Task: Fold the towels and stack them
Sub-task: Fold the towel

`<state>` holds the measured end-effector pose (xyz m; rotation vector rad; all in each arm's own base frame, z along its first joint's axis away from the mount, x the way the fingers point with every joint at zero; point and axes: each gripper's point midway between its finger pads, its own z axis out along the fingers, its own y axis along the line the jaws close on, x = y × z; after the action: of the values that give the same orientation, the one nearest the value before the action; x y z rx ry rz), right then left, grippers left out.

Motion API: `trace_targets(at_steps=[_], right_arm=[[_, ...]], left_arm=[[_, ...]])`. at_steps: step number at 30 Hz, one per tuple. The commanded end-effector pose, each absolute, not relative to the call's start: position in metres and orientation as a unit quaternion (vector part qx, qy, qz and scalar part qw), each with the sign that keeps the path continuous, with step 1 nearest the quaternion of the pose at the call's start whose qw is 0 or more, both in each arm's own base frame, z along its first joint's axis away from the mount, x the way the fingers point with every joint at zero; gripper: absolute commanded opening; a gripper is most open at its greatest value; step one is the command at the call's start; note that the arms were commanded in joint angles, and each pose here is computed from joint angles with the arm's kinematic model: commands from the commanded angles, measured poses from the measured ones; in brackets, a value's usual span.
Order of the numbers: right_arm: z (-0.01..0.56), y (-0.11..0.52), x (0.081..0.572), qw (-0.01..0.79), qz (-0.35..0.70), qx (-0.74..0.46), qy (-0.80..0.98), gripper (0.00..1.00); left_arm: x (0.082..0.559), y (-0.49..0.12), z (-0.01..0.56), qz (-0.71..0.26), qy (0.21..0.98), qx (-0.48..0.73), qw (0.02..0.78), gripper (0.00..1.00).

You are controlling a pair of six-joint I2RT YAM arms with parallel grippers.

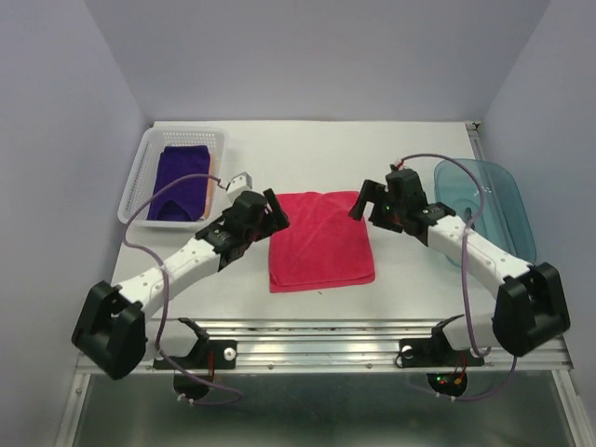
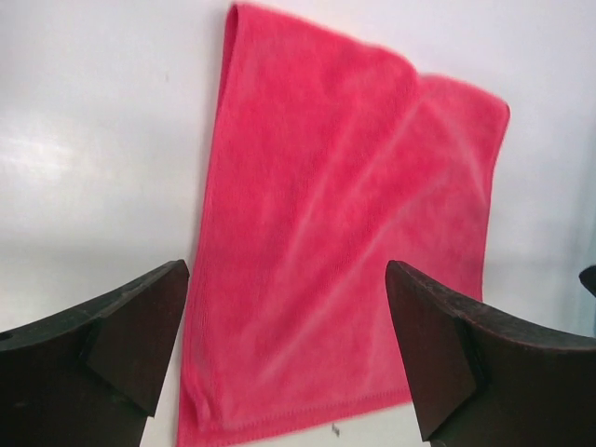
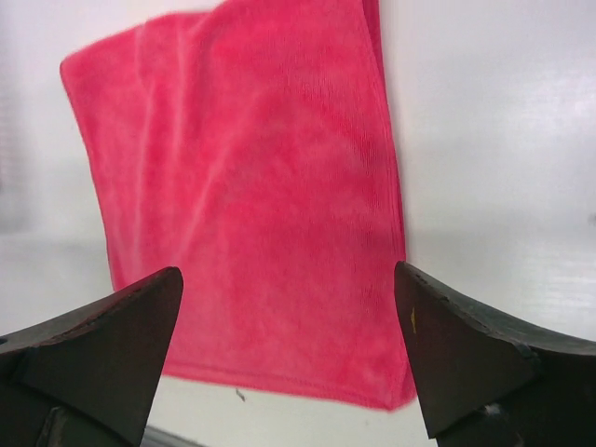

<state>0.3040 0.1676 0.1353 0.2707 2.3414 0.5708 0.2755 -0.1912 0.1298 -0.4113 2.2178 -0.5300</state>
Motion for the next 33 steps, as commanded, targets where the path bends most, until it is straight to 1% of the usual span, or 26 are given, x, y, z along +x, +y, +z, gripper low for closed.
trace_targets(at_steps=[1, 2, 3, 4, 5, 7, 10, 13, 14, 15, 19, 23, 27, 30, 33], right_arm=[[0.152, 0.169, 0.369, 0.395, 0.154, 0.102, 0.9, 1.0], [0.154, 0.168, 0.38, 0.4, 0.143, 0.098, 0.9, 1.0], [0.152, 0.17, 0.388, 0.397, 0.139, 0.094, 0.902, 1.0], [0.153, 0.174, 0.404, 0.398, 0.137, 0.092, 0.902, 1.0], [0.15, 0.174, 0.411, 0.397, 0.132, 0.087, 0.904, 1.0], [0.144, 0.173, 0.43, 0.395, 0.124, 0.09, 0.906, 1.0], [0.13, 0.174, 0.442, 0.38, 0.125, 0.089, 0.912, 1.0], [0.114, 0.174, 0.454, 0.364, 0.124, 0.085, 0.919, 1.0], [0.108, 0.176, 0.459, 0.36, 0.124, 0.084, 0.921, 1.0], [0.105, 0.175, 0.461, 0.357, 0.123, 0.084, 0.922, 1.0], [0.092, 0.17, 0.471, 0.345, 0.124, 0.089, 0.926, 1.0], [0.08, 0.164, 0.477, 0.332, 0.131, 0.1, 0.929, 1.0], [0.07, 0.159, 0.479, 0.322, 0.132, 0.108, 0.931, 0.98], [0.067, 0.158, 0.48, 0.322, 0.131, 0.107, 0.931, 0.97], [0.065, 0.156, 0.481, 0.321, 0.129, 0.109, 0.932, 0.96]], left_arm=[[0.334, -0.175, 0.137, -0.14, 0.876, -0.145, 0.439, 0.99], [0.351, -0.176, 0.149, -0.142, 0.871, -0.15, 0.446, 0.99], [0.364, -0.168, 0.134, -0.119, 0.881, -0.148, 0.433, 0.99], [0.378, -0.17, 0.143, -0.122, 0.877, -0.148, 0.44, 0.99], [0.386, -0.17, 0.129, -0.111, 0.885, -0.144, 0.428, 0.99], [0.403, -0.174, 0.133, -0.106, 0.887, -0.121, 0.433, 0.99], [0.418, -0.182, 0.116, -0.098, 0.897, -0.099, 0.419, 0.99], [0.439, -0.183, 0.109, -0.094, 0.902, -0.09, 0.413, 0.92], [0.441, -0.18, 0.094, -0.083, 0.909, -0.091, 0.397, 0.86], [0.444, -0.178, 0.091, -0.077, 0.911, -0.094, 0.394, 0.84], [0.456, -0.174, 0.083, -0.067, 0.913, -0.096, 0.392, 0.8], [0.464, -0.178, 0.073, -0.068, 0.917, -0.091, 0.383, 0.75], [0.468, -0.176, 0.058, -0.062, 0.923, -0.091, 0.369, 0.6], [0.469, -0.177, 0.051, -0.072, 0.925, -0.091, 0.361, 0.54], [0.467, -0.183, 0.048, -0.089, 0.927, -0.083, 0.354, 0.53]])
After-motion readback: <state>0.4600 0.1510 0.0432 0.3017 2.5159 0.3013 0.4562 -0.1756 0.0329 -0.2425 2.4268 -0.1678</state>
